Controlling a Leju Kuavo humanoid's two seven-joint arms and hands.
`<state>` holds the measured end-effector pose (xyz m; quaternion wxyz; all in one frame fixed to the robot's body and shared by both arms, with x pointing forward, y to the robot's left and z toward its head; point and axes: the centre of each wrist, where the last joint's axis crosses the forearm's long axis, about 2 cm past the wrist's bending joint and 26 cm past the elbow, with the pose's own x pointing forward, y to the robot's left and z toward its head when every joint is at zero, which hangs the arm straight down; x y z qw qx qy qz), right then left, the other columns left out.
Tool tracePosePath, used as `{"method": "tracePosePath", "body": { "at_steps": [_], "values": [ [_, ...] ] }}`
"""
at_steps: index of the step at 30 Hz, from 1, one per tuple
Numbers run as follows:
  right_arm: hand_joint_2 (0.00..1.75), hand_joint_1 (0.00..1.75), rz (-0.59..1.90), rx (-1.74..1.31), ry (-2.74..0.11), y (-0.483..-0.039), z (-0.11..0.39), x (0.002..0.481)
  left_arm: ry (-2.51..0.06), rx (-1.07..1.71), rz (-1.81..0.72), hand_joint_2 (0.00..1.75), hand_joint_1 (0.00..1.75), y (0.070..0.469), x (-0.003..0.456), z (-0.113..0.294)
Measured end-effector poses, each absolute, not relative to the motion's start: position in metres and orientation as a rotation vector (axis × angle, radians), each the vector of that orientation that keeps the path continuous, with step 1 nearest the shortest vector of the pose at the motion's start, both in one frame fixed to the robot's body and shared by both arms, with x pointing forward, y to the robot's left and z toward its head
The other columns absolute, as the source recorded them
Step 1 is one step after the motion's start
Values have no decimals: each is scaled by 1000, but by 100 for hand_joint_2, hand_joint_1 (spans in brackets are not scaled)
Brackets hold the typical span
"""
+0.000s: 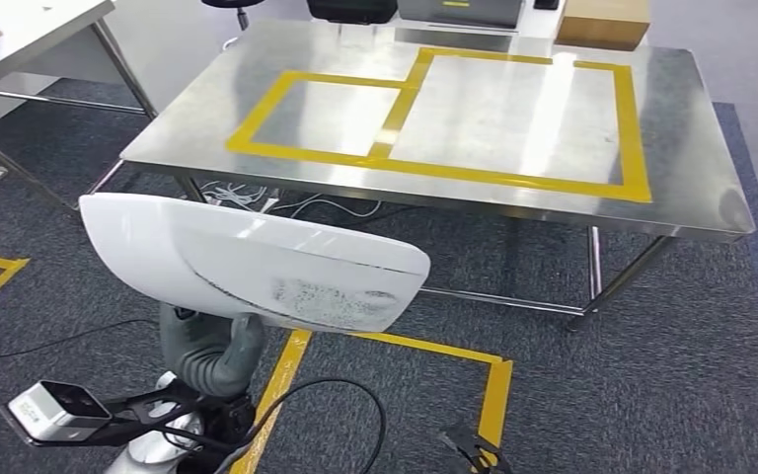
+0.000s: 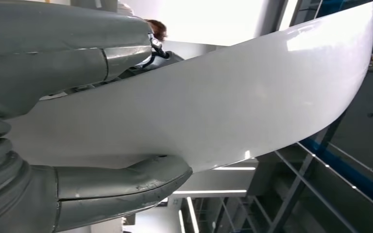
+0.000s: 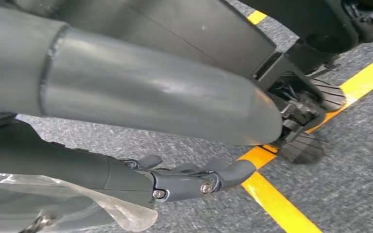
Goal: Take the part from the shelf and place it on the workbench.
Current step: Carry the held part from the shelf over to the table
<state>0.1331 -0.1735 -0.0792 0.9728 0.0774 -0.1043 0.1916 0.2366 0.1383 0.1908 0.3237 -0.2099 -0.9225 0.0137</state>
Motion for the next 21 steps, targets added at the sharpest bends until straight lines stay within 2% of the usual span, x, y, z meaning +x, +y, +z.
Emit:
{"method": "tracePosePath", "body": {
  "at_steps": [21],
  "values": [
    [0,0,387,155,-213,-173,-79,134,-2416,-545,39,175,175,139,237,189]
  ]
}}
